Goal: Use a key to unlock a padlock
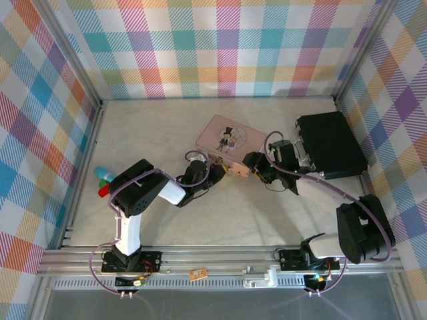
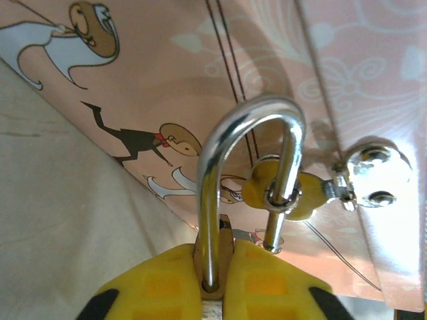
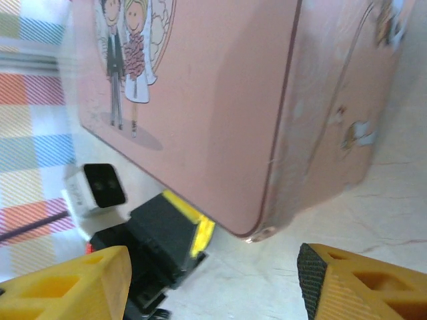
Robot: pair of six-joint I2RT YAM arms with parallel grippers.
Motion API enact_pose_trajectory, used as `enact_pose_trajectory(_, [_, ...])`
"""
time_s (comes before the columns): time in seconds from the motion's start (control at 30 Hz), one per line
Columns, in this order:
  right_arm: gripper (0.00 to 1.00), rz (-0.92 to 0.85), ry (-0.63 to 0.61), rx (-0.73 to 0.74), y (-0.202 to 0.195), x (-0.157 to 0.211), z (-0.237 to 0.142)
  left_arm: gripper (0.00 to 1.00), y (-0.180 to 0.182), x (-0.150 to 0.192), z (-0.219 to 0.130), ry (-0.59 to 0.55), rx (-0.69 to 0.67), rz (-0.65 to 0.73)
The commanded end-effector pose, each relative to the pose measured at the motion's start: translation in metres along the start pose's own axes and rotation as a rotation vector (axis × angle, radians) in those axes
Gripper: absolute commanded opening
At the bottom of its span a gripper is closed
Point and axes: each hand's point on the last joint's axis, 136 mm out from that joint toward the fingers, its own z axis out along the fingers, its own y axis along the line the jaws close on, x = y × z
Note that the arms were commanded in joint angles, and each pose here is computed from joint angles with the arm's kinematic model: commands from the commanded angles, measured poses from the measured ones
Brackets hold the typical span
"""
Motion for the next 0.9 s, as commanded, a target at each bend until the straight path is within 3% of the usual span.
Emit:
enact_pose_trajectory(0.0, [0.67,-0.188,0.026,0.116,-0.003,0.008,-0.009,0.27,0.004,0.008,-0.013,0.039,-0.058,0.027])
enact_pose_trajectory(0.07, [0.67,-0.259,0.032,0.129,0.006,0.011,-0.009,0.37,0.002,0.004,-0.021,0.034,-0.073,0.033])
enact_pose_trajectory(0.17, [0.65,-0.366,0.043,0.149,0.02,0.022,-0.005,0.46,-0.001,-0.008,-0.035,0.022,-0.098,0.025])
enact_pose_trajectory(0.53, [0.57,-0.643,0.158,0.236,0.049,0.063,0.046,0.56,0.003,-0.077,-0.104,-0.092,-0.209,-0.01])
enact_pose_trajectory(0.7, [0.57,-0.733,0.167,0.342,0.039,0.054,0.068,0.57,0.003,-0.102,-0.121,-0.146,-0.196,-0.028])
enact_pose_trajectory(0.87, [0.6,-0.86,0.123,0.466,0.032,0.029,0.08,0.57,-0.004,-0.106,-0.119,-0.143,-0.159,-0.019])
